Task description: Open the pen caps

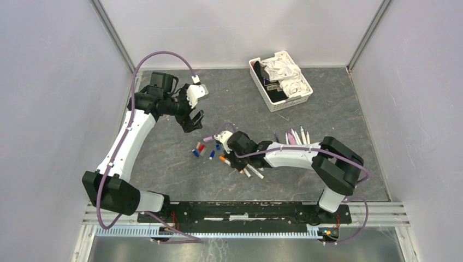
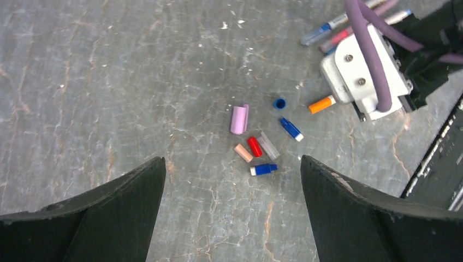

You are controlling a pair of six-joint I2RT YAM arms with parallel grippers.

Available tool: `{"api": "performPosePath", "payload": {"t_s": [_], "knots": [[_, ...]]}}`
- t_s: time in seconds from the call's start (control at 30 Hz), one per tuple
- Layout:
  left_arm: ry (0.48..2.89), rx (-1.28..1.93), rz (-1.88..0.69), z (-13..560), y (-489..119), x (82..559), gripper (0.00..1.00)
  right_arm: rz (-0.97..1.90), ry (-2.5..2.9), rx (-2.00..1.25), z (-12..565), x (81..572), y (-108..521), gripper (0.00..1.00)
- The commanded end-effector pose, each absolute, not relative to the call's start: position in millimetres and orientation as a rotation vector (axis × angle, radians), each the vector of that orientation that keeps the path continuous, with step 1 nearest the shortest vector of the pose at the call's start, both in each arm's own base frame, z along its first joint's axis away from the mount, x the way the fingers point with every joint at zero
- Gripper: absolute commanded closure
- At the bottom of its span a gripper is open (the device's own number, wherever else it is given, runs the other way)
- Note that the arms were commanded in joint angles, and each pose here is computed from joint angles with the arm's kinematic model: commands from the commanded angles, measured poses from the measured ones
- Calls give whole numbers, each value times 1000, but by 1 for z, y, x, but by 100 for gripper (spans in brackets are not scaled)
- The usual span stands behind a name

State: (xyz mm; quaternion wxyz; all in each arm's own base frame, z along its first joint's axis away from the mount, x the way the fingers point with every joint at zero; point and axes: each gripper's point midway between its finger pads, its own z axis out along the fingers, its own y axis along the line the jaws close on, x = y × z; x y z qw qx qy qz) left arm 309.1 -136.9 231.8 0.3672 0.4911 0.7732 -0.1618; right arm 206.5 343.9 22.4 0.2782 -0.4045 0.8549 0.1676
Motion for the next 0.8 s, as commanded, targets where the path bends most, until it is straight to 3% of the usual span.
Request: {"api": "performPosePath", "payload": {"t_s": [0.0,0.23,0.57,0.77], "knots": [[1876,1455,-508,230,-142,277,2,621,2190,-1117,72,202,358,100],[1675,1701,-659,207,-150,224,3,947,2106,-1159,129,193,367,100],[1545,1842,-749,192,-166,192,7,1258,2040,-1246,162,178,382,100],[1537,1928,-746,172,-178,179,14,1392,2017,-1277,170,173,391,100]]}}
